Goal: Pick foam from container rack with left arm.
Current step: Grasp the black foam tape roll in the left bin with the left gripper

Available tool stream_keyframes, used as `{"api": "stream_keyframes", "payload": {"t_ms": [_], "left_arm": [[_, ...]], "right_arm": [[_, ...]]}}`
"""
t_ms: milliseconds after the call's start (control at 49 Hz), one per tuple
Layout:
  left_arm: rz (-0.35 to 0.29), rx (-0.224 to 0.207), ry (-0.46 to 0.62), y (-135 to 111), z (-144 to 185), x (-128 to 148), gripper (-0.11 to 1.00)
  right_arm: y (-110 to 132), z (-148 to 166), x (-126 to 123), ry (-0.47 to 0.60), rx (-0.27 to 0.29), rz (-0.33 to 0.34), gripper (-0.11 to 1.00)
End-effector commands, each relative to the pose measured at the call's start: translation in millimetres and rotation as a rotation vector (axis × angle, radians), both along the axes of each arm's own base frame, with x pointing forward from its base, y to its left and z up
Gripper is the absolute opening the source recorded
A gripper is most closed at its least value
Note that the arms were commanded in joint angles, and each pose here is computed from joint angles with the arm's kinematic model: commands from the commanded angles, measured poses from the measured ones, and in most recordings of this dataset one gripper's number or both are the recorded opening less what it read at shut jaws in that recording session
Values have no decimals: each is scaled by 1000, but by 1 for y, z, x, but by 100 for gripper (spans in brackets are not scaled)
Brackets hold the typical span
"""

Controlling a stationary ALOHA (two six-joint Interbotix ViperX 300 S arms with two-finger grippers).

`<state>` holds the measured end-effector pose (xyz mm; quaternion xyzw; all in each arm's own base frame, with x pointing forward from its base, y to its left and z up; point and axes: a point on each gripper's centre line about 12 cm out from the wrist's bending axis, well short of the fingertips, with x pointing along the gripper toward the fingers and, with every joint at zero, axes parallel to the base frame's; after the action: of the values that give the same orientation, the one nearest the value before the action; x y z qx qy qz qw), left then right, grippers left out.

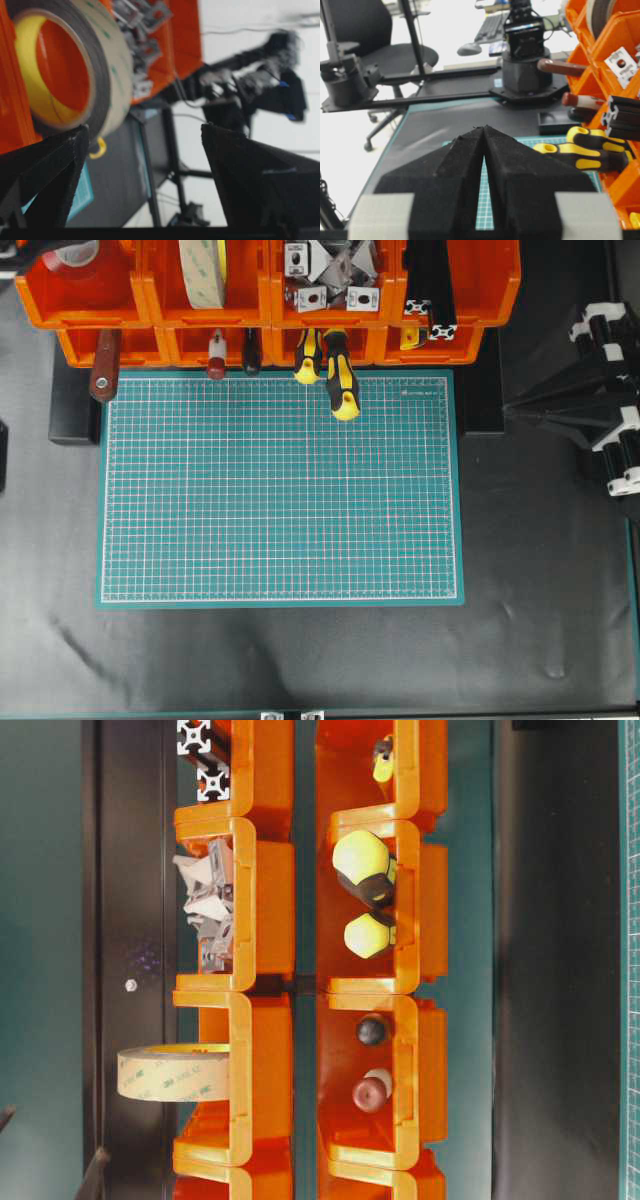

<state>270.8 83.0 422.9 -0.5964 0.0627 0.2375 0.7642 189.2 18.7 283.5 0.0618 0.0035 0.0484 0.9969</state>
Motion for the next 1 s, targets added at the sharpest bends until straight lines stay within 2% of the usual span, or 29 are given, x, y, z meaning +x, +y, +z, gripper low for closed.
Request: {"api": "stream_keyframes", "payload": {"t_ms": [0,653,979], "left_arm": [[17,12,-14,9,10,11,86],[23,-28,101,23,-25,51,86],[20,-29,107,26,-26,64,85]], "right_arm": [[3,15,2,-41,4,13,0],[5,13,1,-36,-7,26,0],[5,10,1,-27,-5,26,0]]}}
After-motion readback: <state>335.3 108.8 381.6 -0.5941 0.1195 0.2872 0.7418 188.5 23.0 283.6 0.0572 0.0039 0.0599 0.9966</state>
